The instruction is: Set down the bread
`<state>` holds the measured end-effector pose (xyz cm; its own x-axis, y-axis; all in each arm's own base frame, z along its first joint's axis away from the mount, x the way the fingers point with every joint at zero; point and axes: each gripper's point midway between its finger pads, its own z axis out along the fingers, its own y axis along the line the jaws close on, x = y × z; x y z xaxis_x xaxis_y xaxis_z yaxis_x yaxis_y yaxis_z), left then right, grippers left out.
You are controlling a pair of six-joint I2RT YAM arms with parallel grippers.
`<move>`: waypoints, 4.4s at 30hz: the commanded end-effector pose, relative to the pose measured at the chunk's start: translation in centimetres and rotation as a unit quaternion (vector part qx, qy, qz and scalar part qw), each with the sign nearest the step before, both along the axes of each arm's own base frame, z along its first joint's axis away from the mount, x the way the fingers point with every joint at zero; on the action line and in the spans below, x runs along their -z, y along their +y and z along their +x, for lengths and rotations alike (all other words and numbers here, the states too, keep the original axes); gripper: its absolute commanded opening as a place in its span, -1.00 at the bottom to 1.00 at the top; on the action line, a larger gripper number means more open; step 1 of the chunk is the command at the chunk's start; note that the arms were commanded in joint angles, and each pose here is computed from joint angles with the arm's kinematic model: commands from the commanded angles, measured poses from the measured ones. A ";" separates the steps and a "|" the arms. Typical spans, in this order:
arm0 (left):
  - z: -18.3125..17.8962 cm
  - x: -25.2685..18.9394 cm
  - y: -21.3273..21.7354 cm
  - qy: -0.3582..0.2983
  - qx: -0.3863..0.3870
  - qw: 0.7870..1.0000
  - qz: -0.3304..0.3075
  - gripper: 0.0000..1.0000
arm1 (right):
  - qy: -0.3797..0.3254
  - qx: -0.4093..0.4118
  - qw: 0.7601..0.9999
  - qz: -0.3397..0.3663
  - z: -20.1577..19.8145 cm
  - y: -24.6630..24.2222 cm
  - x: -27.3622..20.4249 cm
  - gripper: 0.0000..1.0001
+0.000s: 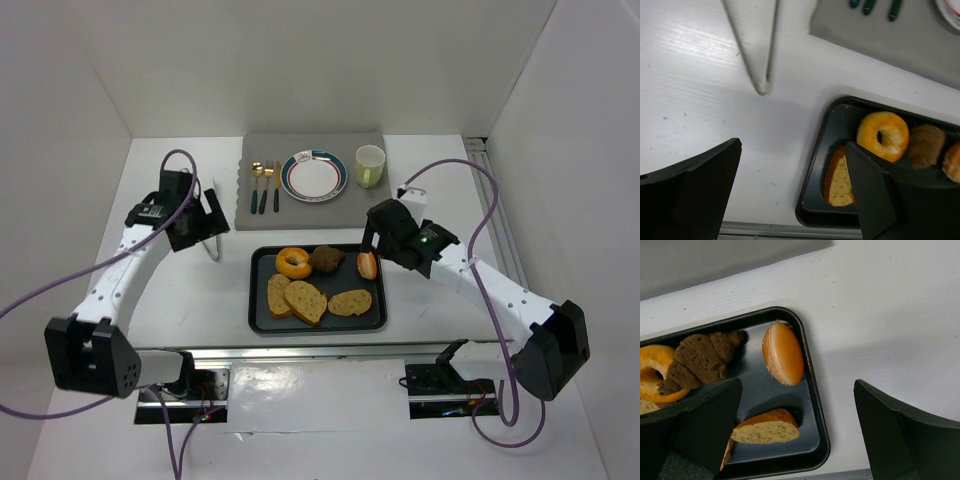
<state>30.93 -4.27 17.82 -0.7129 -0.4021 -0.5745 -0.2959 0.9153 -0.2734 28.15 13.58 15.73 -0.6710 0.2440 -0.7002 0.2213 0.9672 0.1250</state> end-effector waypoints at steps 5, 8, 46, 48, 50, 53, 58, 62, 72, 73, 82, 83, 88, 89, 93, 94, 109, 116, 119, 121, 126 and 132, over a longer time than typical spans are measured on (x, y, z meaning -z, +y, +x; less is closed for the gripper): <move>1.4 5.6 3.0 0.100 -0.106 0.988 0.057 0.98 | -0.030 -0.009 0.999 0.015 0.8 0.2 -0.5 1.00; 1.9 7.5 3.0 0.131 -0.112 0.983 0.064 0.98 | -0.027 -0.016 0.999 0.013 1.0 0.4 -0.3 1.00; 14.7 12.1 8.8 0.133 -0.142 0.980 0.043 -0.03 | -0.030 -0.009 1.000 0.001 2.6 0.3 -0.7 1.00; 14.9 8.6 9.0 0.099 -0.132 0.985 0.049 -0.20 | -0.034 -0.012 0.999 0.001 2.8 0.4 -1.1 1.00; 14.5 6.1 9.0 0.079 -0.122 0.988 0.056 -0.25 | -0.034 -0.012 0.999 0.001 2.8 0.4 -1.1 1.00; 13.7 1.4 7.0 0.027 -0.071 0.995 0.058 -0.39 | -0.041 -0.012 0.999 0.006 3.1 0.6 -1.6 1.00; 9.4 -1.2 1.1 0.001 0.034 0.999 0.035 -0.52 | -0.045 -0.012 0.999 0.009 3.1 0.5 -1.9 1.00; 4.1 -1.7 -5.6 -0.002 0.125 0.991 0.048 -0.52 | -0.047 -0.001 0.999 0.001 3.0 -0.3 -2.4 1.00; -8.2 -3.8 -16.4 -0.003 0.338 0.941 0.025 -0.43 | -0.095 0.035 0.995 -0.023 2.1 -3.7 -8.0 1.00; -9.8 -3.5 -17.2 0.006 0.369 0.929 0.033 -0.43 | -0.110 0.043 0.993 -0.021 2.1 -4.0 -9.3 1.00; -15.1 -3.6 -20.2 0.015 0.514 0.857 0.010 -0.11 | -0.142 0.065 0.987 -0.022 0.5 -6.1 -12.4 1.00; -15.2 -3.8 -20.7 0.007 0.525 0.851 0.005 -0.02 | -0.146 0.066 0.987 -0.018 0.3 -6.2 -12.7 1.00; -14.8 -2.7 -22.1 0.013 0.544 0.839 0.006 0.25 | -0.143 0.065 0.987 -0.021 0.3 -6.2 -12.3 1.00; -14.5 -3.0 -22.5 0.007 0.544 0.839 0.004 0.28 | -0.143 0.065 0.987 -0.021 0.3 -6.2 -12.3 1.00; -13.7 -2.4 -22.9 -0.009 0.564 0.825 0.030 0.30 | -0.137 0.061 0.988 -0.021 0.2 -6.1 -11.9 1.00; -13.4 -1.5 -23.0 -0.003 0.577 0.815 0.045 0.30 | -0.143 0.061 0.988 -0.017 0.4 -5.9 -12.1 1.00; -11.4 2.9 -24.9 0.044 0.632 0.768 0.096 0.32 | -0.115 0.044 0.992 -0.018 0.7 -5.0 -10.1 1.00; -12.9 3.4 -25.4 0.074 0.657 0.747 0.065 0.08 | -0.115 0.044 0.992 -0.018 0.7 -4.9 -9.8 1.00; -13.0 2.1 -25.6 0.060 0.659 0.747 0.059 -0.24 | -0.115 0.044 0.992 -0.018 0.7 -4.9 -9.8 1.00; -12.7 1.0 -25.6 0.048 0.654 0.753 0.060 -0.44 | -0.113 0.041 0.993 -0.016 0.9 -4.6 -9.7 1.00; -9.9 -2.4 -24.0 0.014 0.580 0.813 0.051 -1.00 | -0.112 0.038 0.993 -0.013 1.2 -4.3 -9.5 1.00; -3.7 -6.1 -21.8 -0.023 0.459 0.888 0.006 -1.00 | -0.123 0.039 0.992 -0.004 1.6 -4.0 -10.0 1.00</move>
<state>23.61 -26.85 19.79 -0.6881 0.5116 -0.5146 0.6889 0.6834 -0.2417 29.06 9.42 25.06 -0.4907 0.2677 -0.8292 0.2603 0.9532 0.1537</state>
